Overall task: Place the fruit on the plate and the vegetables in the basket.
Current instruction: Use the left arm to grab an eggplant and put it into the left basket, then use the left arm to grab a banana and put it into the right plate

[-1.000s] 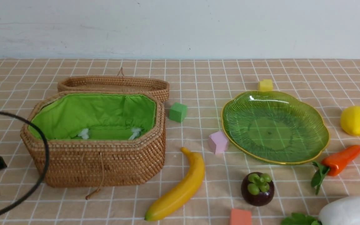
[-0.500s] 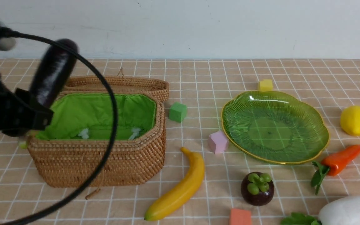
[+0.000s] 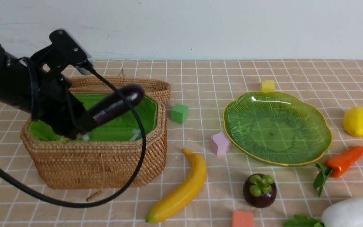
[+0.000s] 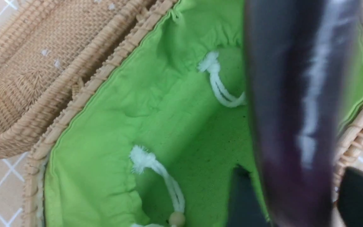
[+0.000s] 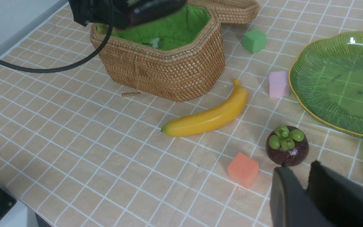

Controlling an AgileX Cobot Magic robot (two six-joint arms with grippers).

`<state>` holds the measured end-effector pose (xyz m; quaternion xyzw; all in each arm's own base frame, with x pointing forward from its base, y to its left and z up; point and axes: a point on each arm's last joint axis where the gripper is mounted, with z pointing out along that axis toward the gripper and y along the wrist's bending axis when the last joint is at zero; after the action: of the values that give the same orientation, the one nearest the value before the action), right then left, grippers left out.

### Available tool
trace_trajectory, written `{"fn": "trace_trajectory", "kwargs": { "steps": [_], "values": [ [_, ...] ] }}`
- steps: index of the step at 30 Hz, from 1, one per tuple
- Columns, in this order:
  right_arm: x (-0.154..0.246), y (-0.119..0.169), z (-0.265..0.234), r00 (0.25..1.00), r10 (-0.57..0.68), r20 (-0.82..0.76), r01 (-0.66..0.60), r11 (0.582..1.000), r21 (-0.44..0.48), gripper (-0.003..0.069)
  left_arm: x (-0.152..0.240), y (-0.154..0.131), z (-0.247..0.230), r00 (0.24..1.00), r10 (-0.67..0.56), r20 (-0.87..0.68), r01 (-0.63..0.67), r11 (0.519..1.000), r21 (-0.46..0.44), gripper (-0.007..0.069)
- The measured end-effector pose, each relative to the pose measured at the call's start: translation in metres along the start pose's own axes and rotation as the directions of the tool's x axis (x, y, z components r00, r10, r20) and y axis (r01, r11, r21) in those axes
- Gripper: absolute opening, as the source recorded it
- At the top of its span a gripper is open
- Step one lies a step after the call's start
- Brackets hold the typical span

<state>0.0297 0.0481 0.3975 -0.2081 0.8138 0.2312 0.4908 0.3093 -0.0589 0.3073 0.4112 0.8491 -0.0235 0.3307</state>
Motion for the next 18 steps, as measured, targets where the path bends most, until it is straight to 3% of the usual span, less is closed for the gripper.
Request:
{"fn": "trace_trajectory", "kwargs": {
  "steps": [3,5,8,12,13,15,18],
  "values": [
    [0.0,0.0,0.0,1.0,-0.001,0.0,0.001,1.0,0.0,0.0127,-0.003,-0.003,-0.007,0.999,-0.04,0.027,0.04,0.999,-0.001,0.0596],
    [0.0,0.0,0.0,1.0,-0.003,0.0,0.003,1.0,0.001,0.0127,-0.008,-0.007,-0.013,0.996,-0.076,0.054,0.076,0.997,0.005,0.0605],
    [0.0,0.0,0.0,1.0,-0.005,-0.003,0.005,1.0,0.004,0.0127,-0.027,-0.033,-0.032,0.981,-0.15,0.12,0.145,0.988,0.055,0.0501],
    [0.005,0.001,0.0,0.999,-0.005,-0.052,0.005,1.0,-0.012,0.0129,-0.049,-0.103,-0.041,0.979,-0.201,0.024,0.189,0.949,0.253,0.0192],
    [0.005,0.001,0.0,0.998,-0.005,-0.06,0.004,1.0,-0.014,0.013,-0.049,-0.107,-0.041,0.981,-0.191,0.019,0.179,0.948,0.264,0.0179],
    [0.01,0.003,-0.001,0.994,-0.007,-0.111,0.003,1.0,-0.031,0.013,-0.052,-0.139,-0.026,0.979,-0.167,-0.118,0.195,0.934,0.299,0.0076],
    [0.013,0.004,-0.001,0.99,-0.008,-0.141,0.002,0.999,-0.041,0.013,-0.053,-0.163,0.004,0.967,-0.124,-0.224,0.184,0.944,0.274,0.0076]
  ]
}}
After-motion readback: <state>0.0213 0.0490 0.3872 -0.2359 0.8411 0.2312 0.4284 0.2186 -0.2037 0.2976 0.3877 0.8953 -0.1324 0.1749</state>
